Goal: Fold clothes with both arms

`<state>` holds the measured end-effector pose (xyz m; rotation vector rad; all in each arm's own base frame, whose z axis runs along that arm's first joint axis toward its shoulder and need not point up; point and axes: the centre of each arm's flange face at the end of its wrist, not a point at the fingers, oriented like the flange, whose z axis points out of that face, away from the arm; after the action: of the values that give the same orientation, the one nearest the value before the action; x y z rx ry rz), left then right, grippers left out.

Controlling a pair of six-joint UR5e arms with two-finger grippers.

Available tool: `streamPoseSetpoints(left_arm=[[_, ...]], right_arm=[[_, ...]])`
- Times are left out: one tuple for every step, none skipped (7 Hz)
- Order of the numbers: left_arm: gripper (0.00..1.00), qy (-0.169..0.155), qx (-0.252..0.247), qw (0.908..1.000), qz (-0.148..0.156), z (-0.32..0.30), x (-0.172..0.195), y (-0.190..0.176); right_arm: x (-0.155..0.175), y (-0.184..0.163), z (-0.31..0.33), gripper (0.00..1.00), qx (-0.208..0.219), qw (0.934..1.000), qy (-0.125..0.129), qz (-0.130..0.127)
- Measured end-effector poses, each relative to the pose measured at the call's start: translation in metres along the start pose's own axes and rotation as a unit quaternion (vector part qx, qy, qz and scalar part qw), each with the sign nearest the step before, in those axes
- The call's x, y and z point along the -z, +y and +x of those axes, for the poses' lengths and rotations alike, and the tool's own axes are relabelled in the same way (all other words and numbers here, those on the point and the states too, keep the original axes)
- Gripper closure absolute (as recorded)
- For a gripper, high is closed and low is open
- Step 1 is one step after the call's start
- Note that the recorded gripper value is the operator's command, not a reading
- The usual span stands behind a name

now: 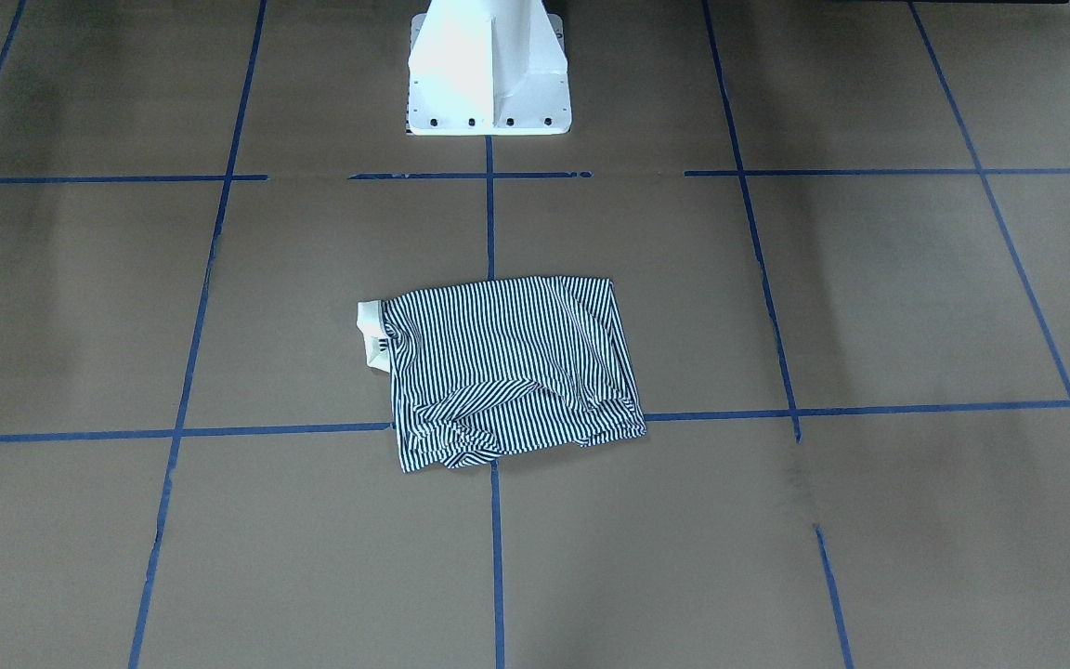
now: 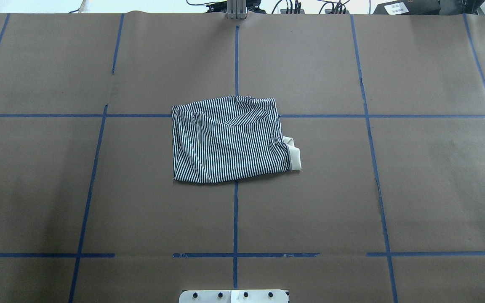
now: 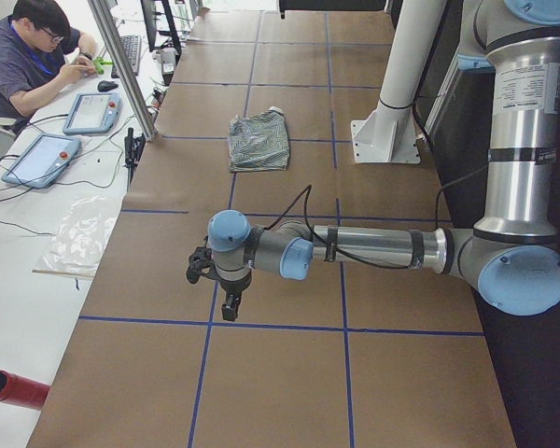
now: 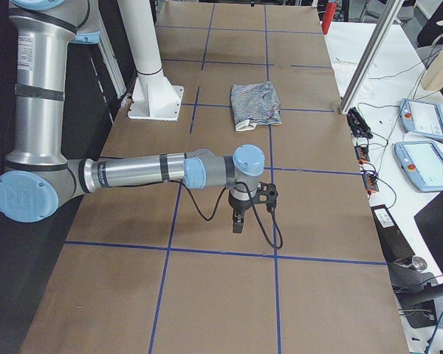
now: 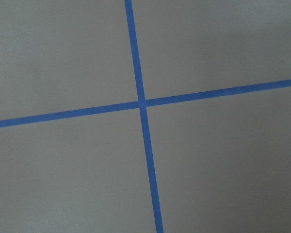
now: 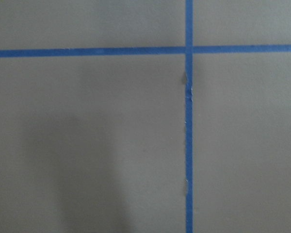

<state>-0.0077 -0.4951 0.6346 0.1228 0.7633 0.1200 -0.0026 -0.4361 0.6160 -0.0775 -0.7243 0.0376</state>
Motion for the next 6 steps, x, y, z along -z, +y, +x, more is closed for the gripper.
streamPoseSetpoints(left_arm=[[0.00, 0.001, 0.001, 1.0000, 0.000, -0.003, 0.000, 0.004], [0.00, 0.001, 0.004, 1.0000, 0.001, -0.009, 0.002, 0.008], [0.00, 0.000, -0.001, 1.0000, 0.002, -0.019, 0.006, 0.014], [0.00, -0.002, -0.010, 0.9999, -0.001, -0.030, 0.011, 0.019], [0.00, -0.003, -0.007, 0.9999, -0.008, -0.038, 0.016, 0.022], [0.00, -0.004, -0.001, 0.9999, -0.011, -0.041, 0.019, 0.022]], right_arm=[[-0.006, 0.017, 0.024, 0.00, -0.018, 0.9998, 0.002, -0.006], [-0.009, 0.028, 0.040, 0.00, -0.020, 0.9998, 0.002, -0.003], [-0.005, 0.034, 0.052, 0.00, -0.016, 0.9999, -0.002, 0.006], [0.001, 0.036, 0.061, 0.00, -0.011, 0.9998, -0.005, 0.016], [0.007, 0.037, 0.065, 0.00, -0.002, 0.9997, -0.005, 0.023], [0.011, 0.036, 0.066, 0.00, 0.003, 0.9996, -0.002, 0.029]])
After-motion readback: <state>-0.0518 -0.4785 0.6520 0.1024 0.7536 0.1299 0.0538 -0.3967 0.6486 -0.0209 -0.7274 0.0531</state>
